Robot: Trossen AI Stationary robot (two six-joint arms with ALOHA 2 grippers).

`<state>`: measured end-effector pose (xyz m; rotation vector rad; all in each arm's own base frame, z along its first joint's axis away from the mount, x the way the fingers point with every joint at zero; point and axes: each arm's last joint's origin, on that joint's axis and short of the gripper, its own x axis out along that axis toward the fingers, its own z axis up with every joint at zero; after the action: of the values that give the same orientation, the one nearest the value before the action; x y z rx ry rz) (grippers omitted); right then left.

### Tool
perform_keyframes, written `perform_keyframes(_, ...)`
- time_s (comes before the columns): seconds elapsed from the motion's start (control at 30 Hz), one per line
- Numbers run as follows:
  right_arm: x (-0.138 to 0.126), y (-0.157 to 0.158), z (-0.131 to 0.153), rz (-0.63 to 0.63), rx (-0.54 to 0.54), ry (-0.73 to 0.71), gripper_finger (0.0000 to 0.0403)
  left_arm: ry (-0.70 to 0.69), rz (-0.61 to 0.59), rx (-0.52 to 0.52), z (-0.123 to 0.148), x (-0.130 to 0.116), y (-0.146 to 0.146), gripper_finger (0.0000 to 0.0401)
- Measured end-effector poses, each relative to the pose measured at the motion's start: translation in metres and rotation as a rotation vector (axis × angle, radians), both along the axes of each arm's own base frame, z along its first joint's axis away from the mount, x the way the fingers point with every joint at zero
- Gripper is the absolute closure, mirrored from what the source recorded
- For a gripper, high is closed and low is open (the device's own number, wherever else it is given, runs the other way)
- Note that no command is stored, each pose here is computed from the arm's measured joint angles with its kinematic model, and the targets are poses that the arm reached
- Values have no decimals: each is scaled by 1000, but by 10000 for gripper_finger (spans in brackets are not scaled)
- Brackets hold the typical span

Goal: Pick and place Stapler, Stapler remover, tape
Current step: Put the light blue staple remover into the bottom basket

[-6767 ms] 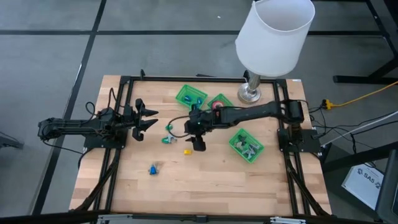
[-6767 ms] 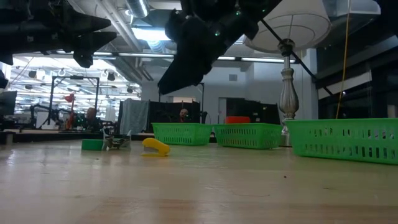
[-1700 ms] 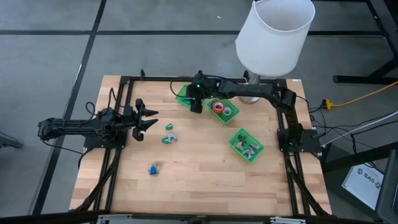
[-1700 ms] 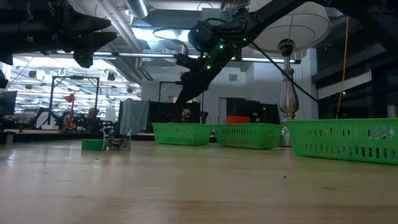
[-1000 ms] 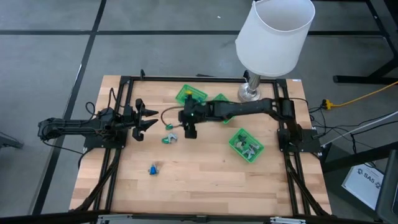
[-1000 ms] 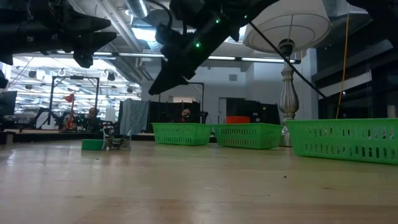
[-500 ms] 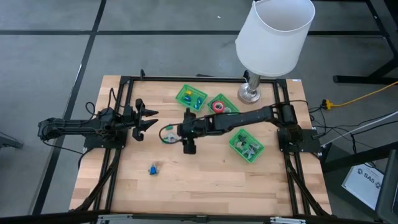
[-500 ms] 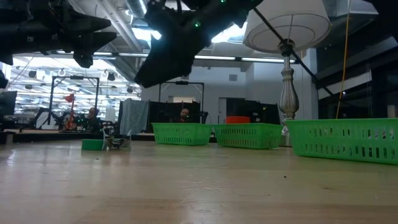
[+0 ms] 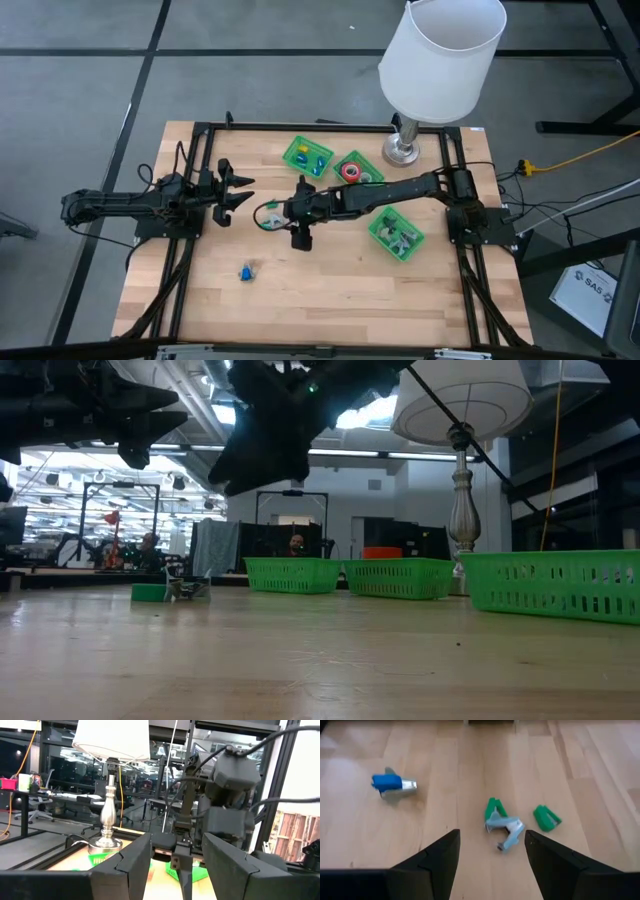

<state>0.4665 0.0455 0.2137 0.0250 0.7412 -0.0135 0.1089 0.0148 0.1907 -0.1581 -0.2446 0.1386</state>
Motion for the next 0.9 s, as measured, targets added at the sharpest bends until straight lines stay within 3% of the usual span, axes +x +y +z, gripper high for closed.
perform_keyframes(0.27, 16, 1, -12, 35, -40, 26, 173, 0, 0, 0, 0, 0, 0, 228)
perform_keyframes(0.43, 24, -8, -33, 7, -40, 65, 173, 1, 0, 0, 0, 0, 0, 228)
perform_keyframes(0.9, 32, -28, -70, -230, 165, 118, 173, 1, 0, 0, 0, 0, 0, 228)
